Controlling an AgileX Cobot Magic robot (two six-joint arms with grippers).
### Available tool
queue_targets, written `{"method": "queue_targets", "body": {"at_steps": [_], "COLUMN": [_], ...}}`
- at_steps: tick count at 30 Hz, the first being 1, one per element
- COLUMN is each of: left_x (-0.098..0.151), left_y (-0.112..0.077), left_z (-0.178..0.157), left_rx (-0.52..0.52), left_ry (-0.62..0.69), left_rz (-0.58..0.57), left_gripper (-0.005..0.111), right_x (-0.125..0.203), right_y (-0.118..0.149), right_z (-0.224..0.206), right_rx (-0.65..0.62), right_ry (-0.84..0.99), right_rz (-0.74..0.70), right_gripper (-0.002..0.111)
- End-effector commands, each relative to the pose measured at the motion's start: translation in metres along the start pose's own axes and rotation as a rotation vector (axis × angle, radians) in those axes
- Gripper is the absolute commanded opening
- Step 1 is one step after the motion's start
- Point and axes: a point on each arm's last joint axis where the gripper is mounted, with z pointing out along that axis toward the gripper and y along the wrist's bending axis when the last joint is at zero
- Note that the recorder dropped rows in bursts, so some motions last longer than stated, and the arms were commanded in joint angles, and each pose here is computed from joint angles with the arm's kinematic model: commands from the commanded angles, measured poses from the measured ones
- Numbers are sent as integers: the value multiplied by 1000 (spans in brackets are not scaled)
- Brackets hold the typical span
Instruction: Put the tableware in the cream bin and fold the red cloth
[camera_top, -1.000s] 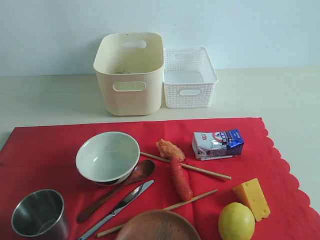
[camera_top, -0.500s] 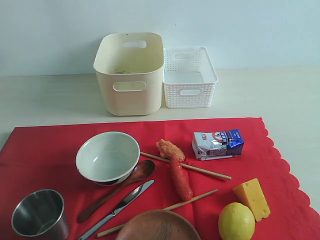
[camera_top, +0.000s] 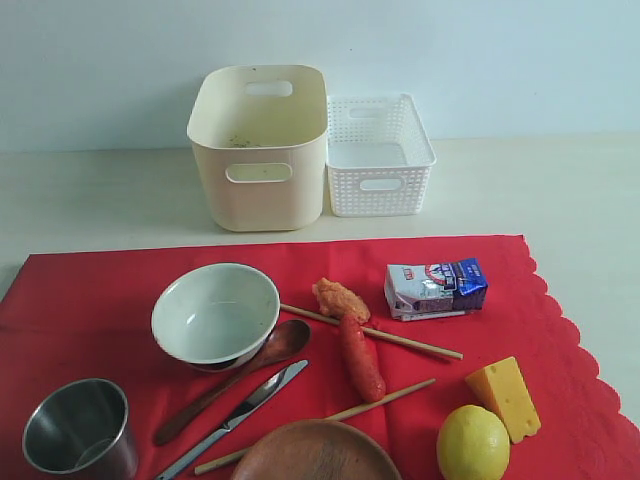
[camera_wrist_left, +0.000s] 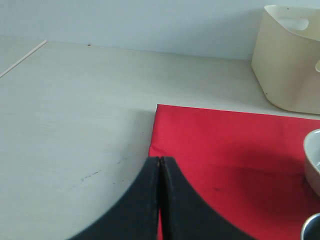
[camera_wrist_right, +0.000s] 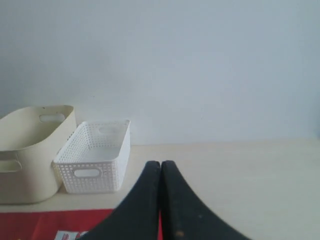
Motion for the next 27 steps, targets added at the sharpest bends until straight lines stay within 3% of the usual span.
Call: {"method": "queue_targets", "body": {"at_steps": [1, 27], "left_x": [-1, -1], "left_y": [0, 0], "left_z": [0, 0], "left_rx": [4, 4], "left_ry": [-12, -12], "left_rz": [7, 7], "left_gripper": [1, 1], "right_x": [-32, -38], "right_y": [3, 3], "right_z": [-3, -5], "right_rx": [-6, -5], "right_ry": [-63, -90], "right_rz": [-11, -10], "right_gripper": [0, 0]}}
